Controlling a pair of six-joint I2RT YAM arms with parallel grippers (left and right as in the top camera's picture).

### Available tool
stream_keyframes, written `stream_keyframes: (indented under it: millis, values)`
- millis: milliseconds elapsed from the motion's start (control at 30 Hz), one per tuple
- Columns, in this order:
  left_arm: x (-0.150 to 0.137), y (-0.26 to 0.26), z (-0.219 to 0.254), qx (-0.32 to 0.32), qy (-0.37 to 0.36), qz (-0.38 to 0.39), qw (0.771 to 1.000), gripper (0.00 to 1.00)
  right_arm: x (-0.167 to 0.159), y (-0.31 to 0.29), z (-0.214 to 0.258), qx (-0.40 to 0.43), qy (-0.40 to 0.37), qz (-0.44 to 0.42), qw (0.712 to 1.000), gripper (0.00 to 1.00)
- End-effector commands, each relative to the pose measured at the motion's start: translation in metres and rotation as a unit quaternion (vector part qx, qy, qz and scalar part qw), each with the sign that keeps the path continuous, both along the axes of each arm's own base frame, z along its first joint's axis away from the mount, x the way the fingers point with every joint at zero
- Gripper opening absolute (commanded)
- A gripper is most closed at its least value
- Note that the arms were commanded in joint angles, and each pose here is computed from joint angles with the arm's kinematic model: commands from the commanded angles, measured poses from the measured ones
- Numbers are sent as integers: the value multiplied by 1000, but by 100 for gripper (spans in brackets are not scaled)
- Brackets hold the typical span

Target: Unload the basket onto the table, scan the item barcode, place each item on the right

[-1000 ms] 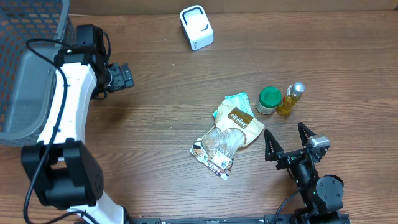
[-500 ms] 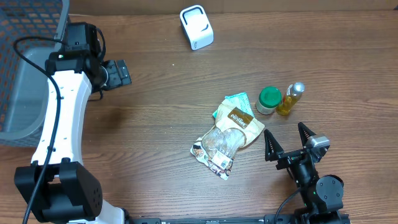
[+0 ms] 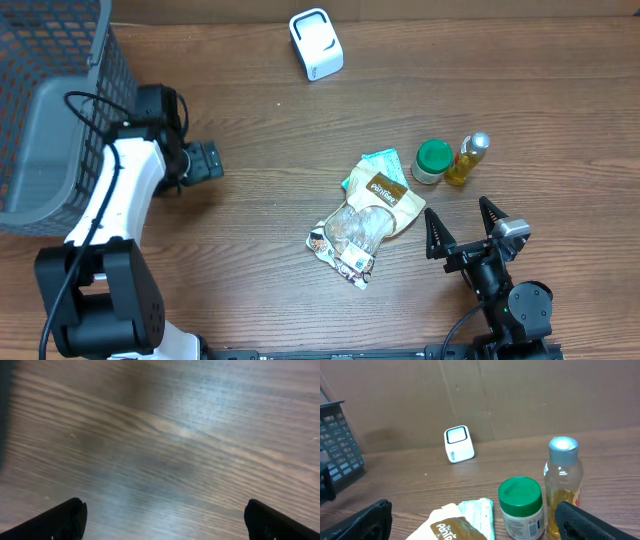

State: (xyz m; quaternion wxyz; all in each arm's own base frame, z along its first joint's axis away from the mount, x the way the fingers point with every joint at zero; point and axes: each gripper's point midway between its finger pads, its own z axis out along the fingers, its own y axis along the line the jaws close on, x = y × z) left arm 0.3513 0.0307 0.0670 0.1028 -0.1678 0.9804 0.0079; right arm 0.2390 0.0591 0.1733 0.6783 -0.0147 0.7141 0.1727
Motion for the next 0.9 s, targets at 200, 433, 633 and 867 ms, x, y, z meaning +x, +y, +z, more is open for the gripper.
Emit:
stream_keyframes:
  millis: [200,433,633,867]
  values:
    - [-30,-20,-61,-48,-3,-10,999,100,0,0,-2,-4,-1,-2,1000,100]
    - [-54,-25,-95,-57,-7,-12,998,100,0,0,-2,-4,-1,-2,1000,100]
    - [-68,-24,-103,-47,-41,-16,998,99,0,0,-2,-4,-1,-2,1000,100]
    - [-74,-24,-95,-33,-128,-40,990,100,0,0,-2,-4,-1,-2,1000,100]
